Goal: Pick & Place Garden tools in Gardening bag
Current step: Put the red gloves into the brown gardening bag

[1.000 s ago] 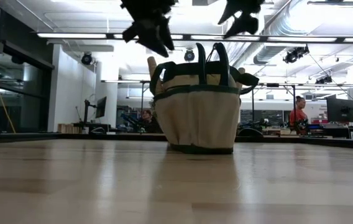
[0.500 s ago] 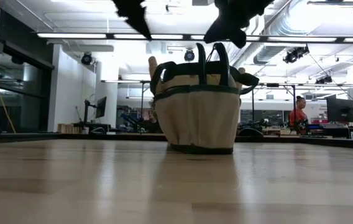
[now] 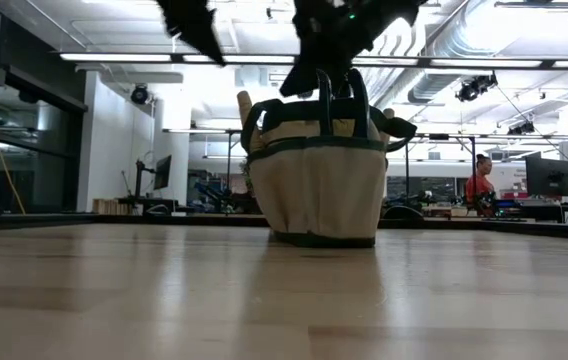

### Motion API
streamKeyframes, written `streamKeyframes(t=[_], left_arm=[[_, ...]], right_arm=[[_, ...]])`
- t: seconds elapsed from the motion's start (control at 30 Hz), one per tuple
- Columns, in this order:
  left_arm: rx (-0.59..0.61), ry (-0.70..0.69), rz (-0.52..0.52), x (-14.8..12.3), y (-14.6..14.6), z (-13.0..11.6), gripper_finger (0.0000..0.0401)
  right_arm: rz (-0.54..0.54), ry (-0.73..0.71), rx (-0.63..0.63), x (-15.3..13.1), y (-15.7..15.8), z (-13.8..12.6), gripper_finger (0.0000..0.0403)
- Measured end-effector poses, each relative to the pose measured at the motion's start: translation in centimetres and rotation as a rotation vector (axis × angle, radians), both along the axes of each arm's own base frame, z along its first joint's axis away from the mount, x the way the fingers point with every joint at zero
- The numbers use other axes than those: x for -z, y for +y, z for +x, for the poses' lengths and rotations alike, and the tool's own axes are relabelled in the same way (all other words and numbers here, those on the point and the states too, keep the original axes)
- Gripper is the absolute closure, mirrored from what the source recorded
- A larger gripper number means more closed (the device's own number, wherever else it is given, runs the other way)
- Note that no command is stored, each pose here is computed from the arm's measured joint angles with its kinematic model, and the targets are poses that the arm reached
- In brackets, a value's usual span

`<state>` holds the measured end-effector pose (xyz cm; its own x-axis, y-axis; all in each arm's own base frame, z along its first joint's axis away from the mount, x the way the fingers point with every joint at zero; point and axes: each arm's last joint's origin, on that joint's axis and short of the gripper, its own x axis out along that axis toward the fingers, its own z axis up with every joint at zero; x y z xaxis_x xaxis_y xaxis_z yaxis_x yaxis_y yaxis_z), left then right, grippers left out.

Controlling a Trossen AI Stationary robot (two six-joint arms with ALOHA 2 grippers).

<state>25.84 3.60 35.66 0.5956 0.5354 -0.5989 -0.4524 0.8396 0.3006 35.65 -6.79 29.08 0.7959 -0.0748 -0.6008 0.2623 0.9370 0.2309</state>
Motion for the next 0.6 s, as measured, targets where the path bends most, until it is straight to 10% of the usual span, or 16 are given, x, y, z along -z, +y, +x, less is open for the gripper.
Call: streamKeyframes(t=[0.6], left_arm=[[-0.100, -0.235, -0.134, 3.3, -0.5, -5.3, 0.0401]], right_arm=[[0.117, 0.290, 0.004, 3.9, -0.7, 0.3, 0.0401]])
